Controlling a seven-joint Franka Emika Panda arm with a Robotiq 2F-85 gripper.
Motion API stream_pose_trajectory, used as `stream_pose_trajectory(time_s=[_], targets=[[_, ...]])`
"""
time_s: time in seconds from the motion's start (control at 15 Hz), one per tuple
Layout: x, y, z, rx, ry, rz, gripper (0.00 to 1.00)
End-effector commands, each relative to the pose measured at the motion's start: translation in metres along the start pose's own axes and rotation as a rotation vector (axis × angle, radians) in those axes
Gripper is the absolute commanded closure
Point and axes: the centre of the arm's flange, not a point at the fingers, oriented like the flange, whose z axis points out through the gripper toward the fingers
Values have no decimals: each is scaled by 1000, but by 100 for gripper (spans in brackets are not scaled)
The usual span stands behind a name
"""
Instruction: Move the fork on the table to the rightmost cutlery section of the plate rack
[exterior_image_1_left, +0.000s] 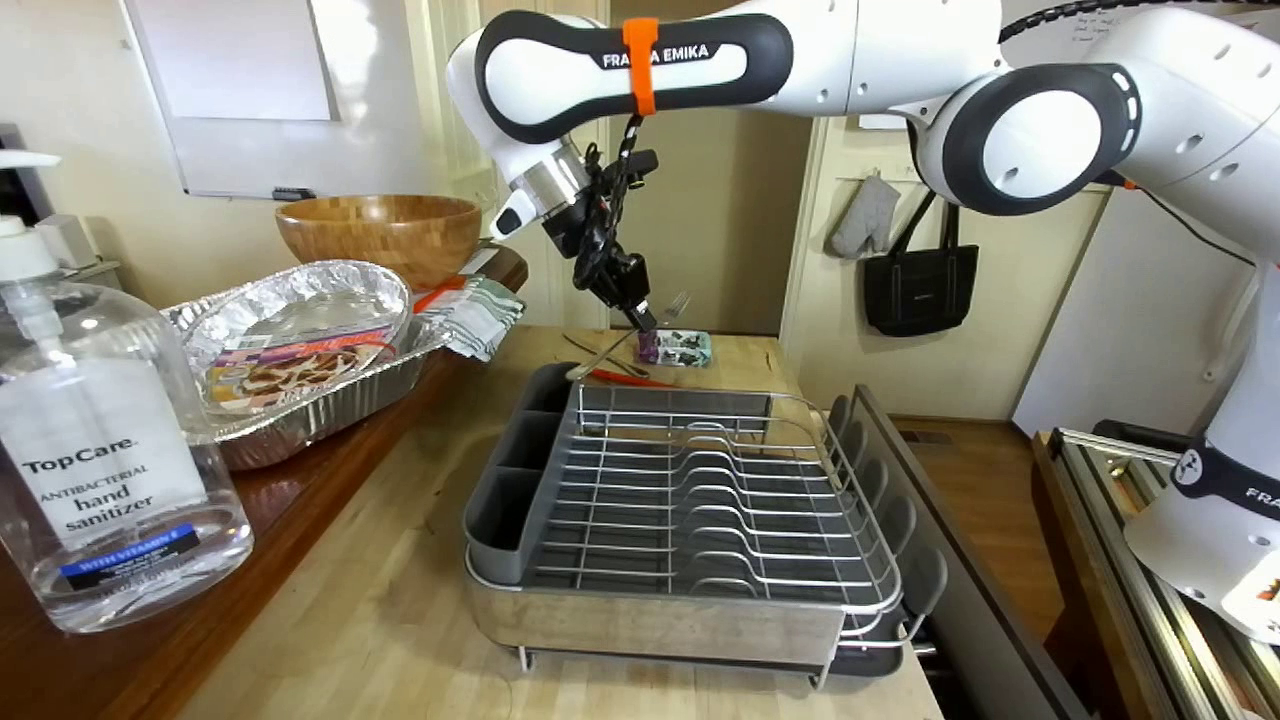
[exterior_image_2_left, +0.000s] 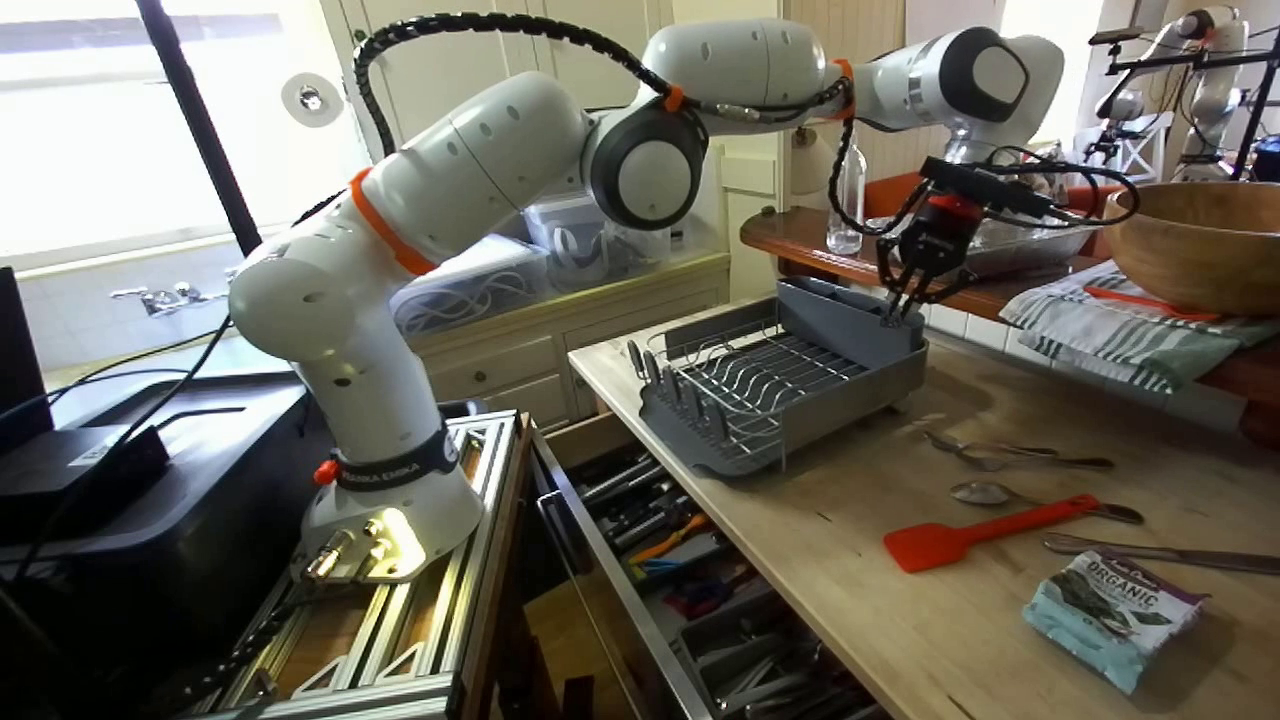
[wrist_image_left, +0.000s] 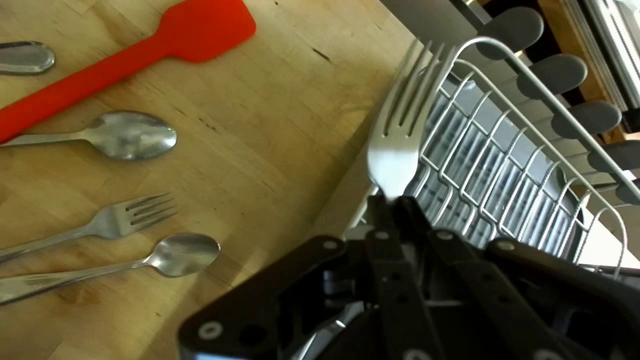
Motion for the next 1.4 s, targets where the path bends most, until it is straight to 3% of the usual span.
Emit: stream_pose_trajectory(time_s=[0.0,0.4,0.87,1.33], targets=[[40,48,-42,-11,-61,-24,98],[48,42,-41,-22,-57,-39,98],[51,35,-57,-94,-13,-50,98],[61,31,-58,-147,-103,-64,98]])
